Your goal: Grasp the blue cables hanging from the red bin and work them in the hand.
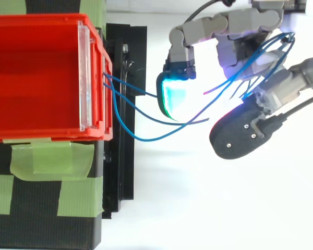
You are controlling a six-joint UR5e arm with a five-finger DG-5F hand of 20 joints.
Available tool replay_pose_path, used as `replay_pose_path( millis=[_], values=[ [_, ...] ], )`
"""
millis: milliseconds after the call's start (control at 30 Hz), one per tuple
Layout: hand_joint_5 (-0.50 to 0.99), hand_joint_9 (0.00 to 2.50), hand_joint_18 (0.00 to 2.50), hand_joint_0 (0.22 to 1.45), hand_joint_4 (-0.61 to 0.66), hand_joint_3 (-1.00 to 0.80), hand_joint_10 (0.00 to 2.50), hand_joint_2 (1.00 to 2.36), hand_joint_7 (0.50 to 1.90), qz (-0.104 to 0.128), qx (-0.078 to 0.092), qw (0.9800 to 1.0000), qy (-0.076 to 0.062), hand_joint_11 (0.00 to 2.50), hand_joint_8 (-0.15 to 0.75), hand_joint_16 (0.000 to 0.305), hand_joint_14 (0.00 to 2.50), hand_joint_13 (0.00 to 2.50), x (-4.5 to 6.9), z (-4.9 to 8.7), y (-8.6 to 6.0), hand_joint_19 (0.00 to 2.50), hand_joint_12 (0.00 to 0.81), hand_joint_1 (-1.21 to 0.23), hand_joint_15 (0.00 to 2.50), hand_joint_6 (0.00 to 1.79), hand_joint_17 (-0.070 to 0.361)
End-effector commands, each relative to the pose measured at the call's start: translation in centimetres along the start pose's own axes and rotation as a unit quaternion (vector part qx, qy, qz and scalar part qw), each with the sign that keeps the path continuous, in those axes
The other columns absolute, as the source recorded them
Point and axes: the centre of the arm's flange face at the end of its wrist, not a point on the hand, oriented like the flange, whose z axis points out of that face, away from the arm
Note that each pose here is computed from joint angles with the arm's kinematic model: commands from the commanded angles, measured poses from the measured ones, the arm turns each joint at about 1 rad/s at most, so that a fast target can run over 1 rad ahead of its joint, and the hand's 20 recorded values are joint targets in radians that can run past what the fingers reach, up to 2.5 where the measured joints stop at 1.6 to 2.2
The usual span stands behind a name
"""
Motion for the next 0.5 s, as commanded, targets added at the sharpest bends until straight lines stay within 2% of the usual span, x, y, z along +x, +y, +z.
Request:
replay_pose_path(
  millis=[0,467],
  values=[
    [0.09,0.25,1.02,0.90,0.17,-0.89,2.50,1.01,1.42,-0.002,-0.001,1.0000,0.002,2.50,0.420,0.048,2.50,0.40,0.12,0.01,0.04,1.56,0.443,-0.62,2.09,0.16,0.109],
    [0.12,0.31,1.07,0.88,0.21,-0.98,2.50,1.00,1.39,-0.011,-0.002,0.9999,0.004,2.50,0.429,0.047,2.50,0.46,0.67,0.10,0.30,1.60,0.442,-0.59,2.06,0.27,0.105]
  ],
)
